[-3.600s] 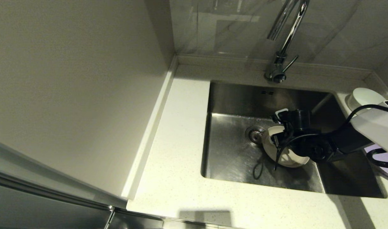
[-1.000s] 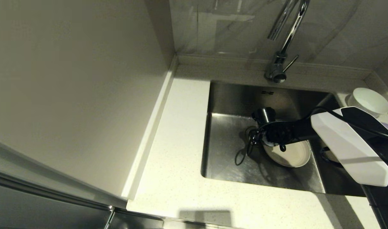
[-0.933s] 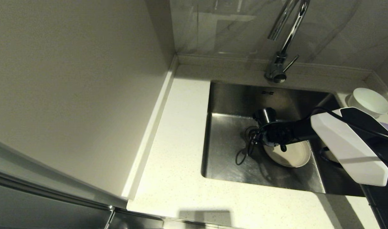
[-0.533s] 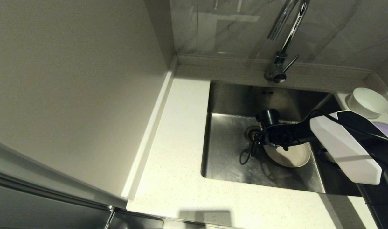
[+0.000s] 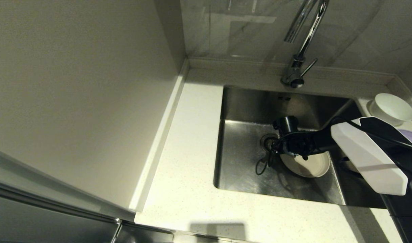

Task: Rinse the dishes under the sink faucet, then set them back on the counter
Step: Put a plate back to the table from the sink

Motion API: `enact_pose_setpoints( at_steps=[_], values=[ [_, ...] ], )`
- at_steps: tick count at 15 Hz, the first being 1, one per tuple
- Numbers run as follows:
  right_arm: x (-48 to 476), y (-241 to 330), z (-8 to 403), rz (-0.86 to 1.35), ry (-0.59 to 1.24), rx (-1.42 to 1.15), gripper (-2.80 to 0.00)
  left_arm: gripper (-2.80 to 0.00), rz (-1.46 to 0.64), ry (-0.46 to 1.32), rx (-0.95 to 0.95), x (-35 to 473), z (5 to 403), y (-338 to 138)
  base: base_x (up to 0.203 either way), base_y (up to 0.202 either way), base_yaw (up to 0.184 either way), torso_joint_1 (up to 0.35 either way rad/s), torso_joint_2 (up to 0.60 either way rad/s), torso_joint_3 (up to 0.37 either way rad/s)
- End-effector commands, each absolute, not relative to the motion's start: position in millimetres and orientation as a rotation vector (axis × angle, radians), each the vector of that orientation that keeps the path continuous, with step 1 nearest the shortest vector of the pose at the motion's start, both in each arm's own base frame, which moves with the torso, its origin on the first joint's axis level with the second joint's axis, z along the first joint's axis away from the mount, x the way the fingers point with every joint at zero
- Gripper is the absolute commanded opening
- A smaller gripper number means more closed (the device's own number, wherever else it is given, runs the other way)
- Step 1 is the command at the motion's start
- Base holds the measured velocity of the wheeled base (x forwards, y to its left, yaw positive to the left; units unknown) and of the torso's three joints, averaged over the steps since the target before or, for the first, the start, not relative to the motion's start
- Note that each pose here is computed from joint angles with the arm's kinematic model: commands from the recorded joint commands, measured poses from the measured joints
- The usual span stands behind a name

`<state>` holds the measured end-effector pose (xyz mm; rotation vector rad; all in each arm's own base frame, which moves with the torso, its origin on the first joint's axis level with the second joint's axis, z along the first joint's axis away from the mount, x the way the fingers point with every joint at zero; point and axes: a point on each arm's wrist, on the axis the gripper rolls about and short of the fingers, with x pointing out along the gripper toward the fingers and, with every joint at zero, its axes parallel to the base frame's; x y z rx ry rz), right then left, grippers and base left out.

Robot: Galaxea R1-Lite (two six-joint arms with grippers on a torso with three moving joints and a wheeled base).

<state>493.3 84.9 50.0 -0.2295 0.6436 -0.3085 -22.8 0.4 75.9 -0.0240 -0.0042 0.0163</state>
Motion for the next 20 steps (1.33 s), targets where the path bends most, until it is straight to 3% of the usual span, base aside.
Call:
enact_pose_setpoints(
  at_steps=[1,11,12,20],
  values=[
    [493,84,53,-0.312,0.638,-0.228,0.00,-2.80,0.017,-0.006,-0.025,-23,76,0,0.000,0.000,0.000,0.000,0.00,0.000],
    [489,84,43,-0.300,0.674,-0.259,0.00,-2.80,0.017,-0.006,-0.025,-23,76,0,0.000,0.000,0.000,0.000,0.00,0.000],
    [489,84,43,-0.299,0.675,-0.260,-2.80,-2.80,0.017,-0.006,-0.025,-23,76,0,0.000,0.000,0.000,0.000,0.00,0.000],
    [489,84,47,-0.301,0.665,-0.254,-2.80,-2.80,0.017,-0.006,-0.025,-23,76,0,0.000,0.000,0.000,0.000,0.00,0.000]
  ],
)
